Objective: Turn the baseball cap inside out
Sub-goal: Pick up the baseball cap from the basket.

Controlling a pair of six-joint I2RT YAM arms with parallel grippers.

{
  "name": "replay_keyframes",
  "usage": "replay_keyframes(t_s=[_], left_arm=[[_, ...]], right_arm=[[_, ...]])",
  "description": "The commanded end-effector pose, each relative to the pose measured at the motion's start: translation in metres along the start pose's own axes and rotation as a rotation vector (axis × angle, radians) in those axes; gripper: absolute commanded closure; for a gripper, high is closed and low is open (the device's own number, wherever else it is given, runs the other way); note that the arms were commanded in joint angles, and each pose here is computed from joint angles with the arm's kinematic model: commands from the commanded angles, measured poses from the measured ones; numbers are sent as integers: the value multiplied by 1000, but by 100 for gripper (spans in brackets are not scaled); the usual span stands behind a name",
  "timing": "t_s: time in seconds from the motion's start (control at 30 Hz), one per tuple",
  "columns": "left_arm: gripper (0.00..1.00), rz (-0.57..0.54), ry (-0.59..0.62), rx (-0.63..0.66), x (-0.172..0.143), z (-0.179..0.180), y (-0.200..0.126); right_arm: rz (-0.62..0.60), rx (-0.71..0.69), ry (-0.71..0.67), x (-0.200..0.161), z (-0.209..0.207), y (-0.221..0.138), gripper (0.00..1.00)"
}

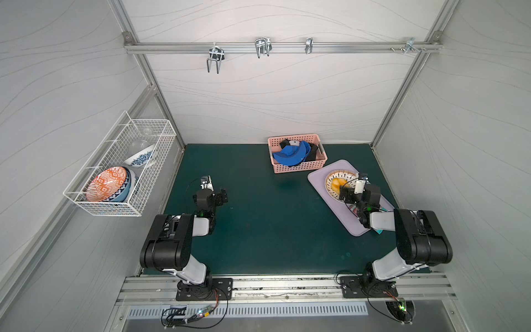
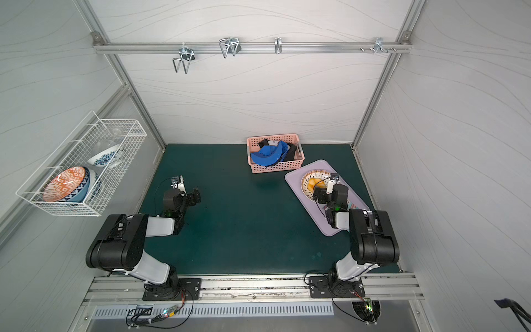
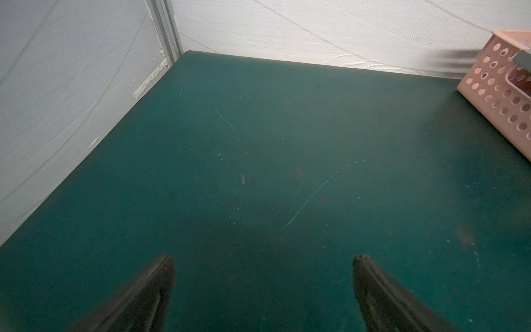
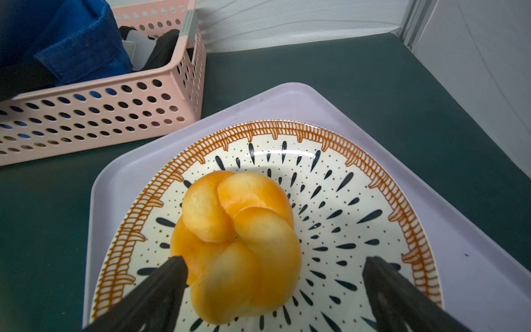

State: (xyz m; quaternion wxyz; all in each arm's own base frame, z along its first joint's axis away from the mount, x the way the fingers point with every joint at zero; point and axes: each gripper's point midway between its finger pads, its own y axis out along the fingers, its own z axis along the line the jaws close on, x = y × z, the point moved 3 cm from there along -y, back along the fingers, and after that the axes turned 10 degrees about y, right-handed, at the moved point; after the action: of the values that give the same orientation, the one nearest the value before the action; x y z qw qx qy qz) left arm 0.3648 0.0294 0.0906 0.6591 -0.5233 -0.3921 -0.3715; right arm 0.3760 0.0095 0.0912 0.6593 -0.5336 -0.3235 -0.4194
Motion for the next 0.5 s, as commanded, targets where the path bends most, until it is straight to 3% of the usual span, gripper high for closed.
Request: replay_keyframes(t_s=[0.0, 0.47], left_arm=[[0, -49, 2, -7, 14, -1, 0], [0, -65, 9, -26, 18, -4, -1]], right_arm=[[-8, 2, -12, 3, 2, -2, 1], [-19, 1, -8, 5, 1, -3, 1]])
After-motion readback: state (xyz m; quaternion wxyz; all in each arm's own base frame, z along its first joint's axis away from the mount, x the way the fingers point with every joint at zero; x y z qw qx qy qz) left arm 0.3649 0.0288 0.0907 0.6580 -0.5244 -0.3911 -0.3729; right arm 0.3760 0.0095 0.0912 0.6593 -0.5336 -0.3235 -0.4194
